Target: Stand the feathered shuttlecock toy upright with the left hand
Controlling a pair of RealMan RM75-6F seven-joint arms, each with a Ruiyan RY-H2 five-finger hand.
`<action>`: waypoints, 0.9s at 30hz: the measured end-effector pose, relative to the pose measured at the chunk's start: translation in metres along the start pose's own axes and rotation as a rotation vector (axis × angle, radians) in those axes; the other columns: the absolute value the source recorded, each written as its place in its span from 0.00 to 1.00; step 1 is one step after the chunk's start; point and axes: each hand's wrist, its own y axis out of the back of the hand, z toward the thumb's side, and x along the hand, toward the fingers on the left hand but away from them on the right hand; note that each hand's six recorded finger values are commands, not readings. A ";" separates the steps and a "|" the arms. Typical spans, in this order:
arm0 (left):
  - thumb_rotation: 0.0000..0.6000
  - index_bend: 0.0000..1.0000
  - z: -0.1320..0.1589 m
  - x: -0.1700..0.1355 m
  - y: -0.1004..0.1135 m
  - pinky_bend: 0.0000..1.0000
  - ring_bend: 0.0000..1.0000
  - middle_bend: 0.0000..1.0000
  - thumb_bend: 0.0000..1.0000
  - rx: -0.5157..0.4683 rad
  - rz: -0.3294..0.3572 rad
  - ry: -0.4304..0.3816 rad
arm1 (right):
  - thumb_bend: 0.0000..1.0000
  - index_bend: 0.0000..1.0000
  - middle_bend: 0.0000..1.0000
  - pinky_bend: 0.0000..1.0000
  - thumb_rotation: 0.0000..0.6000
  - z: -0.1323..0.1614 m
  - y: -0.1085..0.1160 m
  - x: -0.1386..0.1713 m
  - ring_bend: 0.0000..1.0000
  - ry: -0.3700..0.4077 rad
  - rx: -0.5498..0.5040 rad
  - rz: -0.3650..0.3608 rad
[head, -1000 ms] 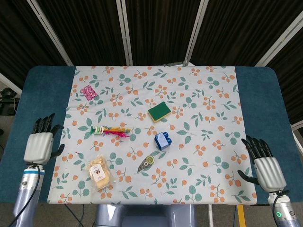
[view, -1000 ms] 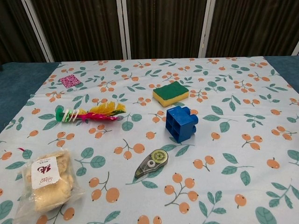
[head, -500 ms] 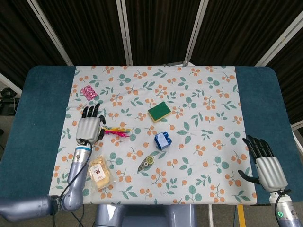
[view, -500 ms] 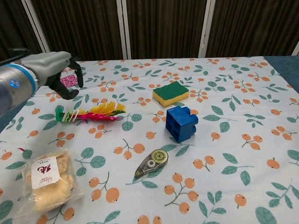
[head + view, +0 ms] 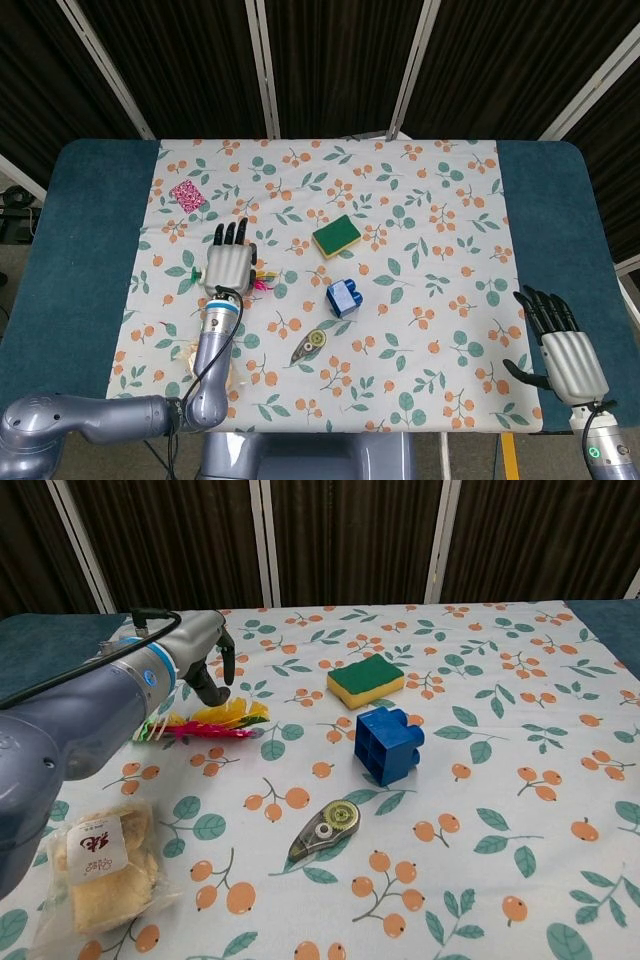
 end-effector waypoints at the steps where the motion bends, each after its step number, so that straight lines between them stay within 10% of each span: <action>1: 1.00 0.50 0.002 0.000 -0.002 0.00 0.00 0.00 0.42 0.005 -0.002 0.000 | 0.11 0.05 0.00 0.00 1.00 0.000 0.000 0.000 0.00 0.000 0.000 0.001; 27: 1.00 0.52 0.006 0.006 -0.026 0.00 0.00 0.00 0.36 0.062 -0.023 0.026 | 0.11 0.05 0.00 0.00 1.00 -0.001 0.000 0.000 0.00 -0.009 -0.011 0.006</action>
